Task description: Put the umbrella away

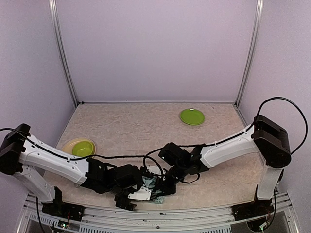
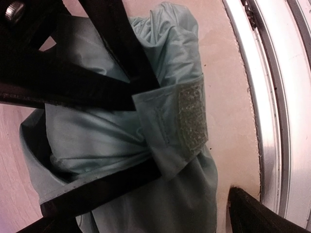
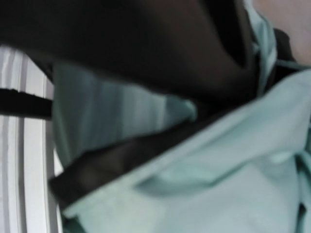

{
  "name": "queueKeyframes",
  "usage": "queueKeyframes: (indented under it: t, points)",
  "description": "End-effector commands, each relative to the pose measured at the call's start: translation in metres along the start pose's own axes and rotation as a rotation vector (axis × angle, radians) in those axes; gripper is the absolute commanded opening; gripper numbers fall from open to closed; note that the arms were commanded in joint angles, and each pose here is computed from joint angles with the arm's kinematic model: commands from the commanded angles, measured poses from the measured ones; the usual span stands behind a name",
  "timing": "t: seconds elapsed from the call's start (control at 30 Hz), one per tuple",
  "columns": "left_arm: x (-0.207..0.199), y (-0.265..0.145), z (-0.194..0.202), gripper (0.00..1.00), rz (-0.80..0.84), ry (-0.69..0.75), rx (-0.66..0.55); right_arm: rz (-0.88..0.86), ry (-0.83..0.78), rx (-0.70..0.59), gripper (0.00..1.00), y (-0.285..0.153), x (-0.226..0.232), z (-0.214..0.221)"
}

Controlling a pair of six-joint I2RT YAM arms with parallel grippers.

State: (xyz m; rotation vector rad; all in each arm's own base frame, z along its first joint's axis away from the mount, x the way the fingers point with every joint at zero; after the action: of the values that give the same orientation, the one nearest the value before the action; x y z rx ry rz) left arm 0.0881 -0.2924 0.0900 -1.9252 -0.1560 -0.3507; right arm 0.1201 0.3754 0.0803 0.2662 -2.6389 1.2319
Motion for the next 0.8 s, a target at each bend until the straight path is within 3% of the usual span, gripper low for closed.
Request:
queueKeyframes:
  t: [0.0, 0.13, 0.2, 0.3, 0.4, 0.47, 0.67, 0.77]
  points:
    - [-0.004, 0.031, 0.018, 0.99, 0.071, 0.066, 0.083, -0.017, 0.112, 0.273, 0.16, 0.026, 0.002, 0.065]
    - [-0.025, 0.039, 0.03, 0.89, 0.187, 0.054, 0.122, 0.011, 0.14, 0.234, 0.18, 0.018, -0.007, 0.056]
    - [-0.03, 0.043, 0.035, 0.77, 0.216, 0.044, 0.118, 0.027, 0.157, 0.188, 0.19, 0.011, -0.013, 0.047]
    - [-0.034, 0.052, 0.041, 0.51, 0.231, 0.039, 0.138, 0.042, 0.164, 0.11, 0.2, 0.001, -0.017, 0.033]
    - [-0.041, 0.062, 0.053, 0.45, 0.236, 0.057, 0.201, 0.042, 0.155, 0.06, 0.2, -0.008, -0.015, 0.024]
    - [-0.047, 0.067, 0.057, 0.32, 0.255, 0.064, 0.224, 0.042, 0.16, 0.054, 0.22, -0.014, -0.012, 0.025]
    - [-0.05, 0.069, 0.057, 0.0, 0.277, 0.06, 0.2, 0.072, 0.154, 0.012, 0.44, -0.041, 0.001, 0.025]
    - [-0.049, 0.07, 0.059, 0.0, 0.267, 0.073, 0.202, 0.096, 0.138, -0.034, 0.52, -0.06, 0.007, 0.02]
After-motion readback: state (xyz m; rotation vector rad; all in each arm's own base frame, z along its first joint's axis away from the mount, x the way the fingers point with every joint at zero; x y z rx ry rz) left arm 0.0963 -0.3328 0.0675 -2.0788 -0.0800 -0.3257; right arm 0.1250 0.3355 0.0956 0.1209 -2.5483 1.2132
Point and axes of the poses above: each gripper's point midway between its finger pads, its own y axis out along the fingers, its own x axis along the line the jaws close on, z = x × y, the point moved 7 cm from there along -y, back along the fingers, and after that the axes turned 10 degrees about -y, right-handed, at the moved point
